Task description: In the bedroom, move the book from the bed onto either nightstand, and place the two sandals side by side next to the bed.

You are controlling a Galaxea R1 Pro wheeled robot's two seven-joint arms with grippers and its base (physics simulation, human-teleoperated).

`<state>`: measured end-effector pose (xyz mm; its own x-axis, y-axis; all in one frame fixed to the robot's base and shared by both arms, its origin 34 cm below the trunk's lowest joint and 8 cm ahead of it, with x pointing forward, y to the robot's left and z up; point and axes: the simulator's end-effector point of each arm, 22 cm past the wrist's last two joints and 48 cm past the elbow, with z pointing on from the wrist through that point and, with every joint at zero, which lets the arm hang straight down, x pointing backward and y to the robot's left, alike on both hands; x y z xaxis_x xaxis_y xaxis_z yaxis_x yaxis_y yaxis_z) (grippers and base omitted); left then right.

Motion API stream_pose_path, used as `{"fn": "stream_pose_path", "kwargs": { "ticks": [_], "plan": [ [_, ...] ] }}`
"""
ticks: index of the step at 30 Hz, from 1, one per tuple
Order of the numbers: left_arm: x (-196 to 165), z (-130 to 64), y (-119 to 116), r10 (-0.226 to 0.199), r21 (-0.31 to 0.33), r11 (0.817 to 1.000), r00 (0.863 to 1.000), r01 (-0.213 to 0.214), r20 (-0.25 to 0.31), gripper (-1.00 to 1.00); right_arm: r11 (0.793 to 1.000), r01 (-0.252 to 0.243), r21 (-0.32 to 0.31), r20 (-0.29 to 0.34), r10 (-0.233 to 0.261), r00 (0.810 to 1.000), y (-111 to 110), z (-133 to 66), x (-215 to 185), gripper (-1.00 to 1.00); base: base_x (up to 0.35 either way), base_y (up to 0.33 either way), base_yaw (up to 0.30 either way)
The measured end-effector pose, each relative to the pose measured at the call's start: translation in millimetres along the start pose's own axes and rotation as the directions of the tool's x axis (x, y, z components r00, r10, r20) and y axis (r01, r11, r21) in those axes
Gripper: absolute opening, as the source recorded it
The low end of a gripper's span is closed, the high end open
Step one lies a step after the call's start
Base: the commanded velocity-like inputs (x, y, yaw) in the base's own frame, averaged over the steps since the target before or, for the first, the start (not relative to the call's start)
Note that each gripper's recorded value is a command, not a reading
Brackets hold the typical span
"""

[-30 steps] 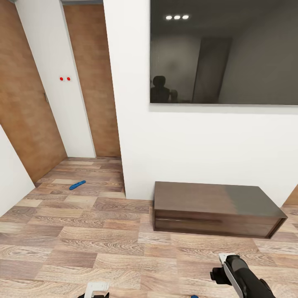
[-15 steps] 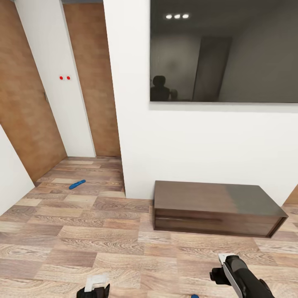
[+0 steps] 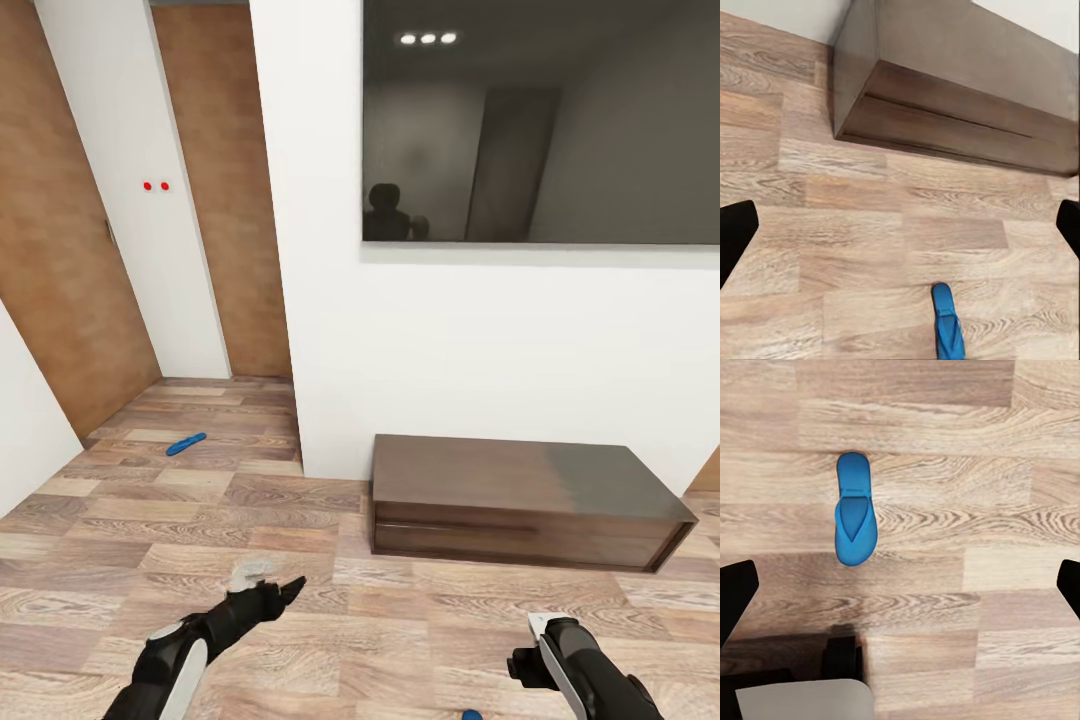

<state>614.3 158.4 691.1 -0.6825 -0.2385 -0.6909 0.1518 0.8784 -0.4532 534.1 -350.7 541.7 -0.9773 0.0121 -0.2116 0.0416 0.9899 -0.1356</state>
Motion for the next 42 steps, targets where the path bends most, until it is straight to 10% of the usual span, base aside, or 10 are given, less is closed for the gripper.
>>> {"fn": "stream_pose_path", "kwargs": {
  "ticks": [3,8,42],
  "plan": [
    [-9,-7.0,-35,0.005,0.15,0.989,1.0,-0.004,-0.002,1.0,1.0,0.0,-0.001,-0.001,0.0,1.0,0,0.0,0,1.0,0.0,0.0,0.0],
    [-10,-12.8,-43,0.018,0.211,0.977,1.0,-0.016,-0.005,1.0,1.0,-0.003,-0.005,-0.004,0.003,1.0,1,1.7,1,1.0,0.0,0.0,0.0],
    [39,13.8,9,0.009,0.184,0.983,1.0,-0.007,-0.011,1.0,1.0,-0.002,-0.002,-0.049,0.002,0.999,8,69.4,41,1.0,0.0,0.0,0.0]
  ]
}}
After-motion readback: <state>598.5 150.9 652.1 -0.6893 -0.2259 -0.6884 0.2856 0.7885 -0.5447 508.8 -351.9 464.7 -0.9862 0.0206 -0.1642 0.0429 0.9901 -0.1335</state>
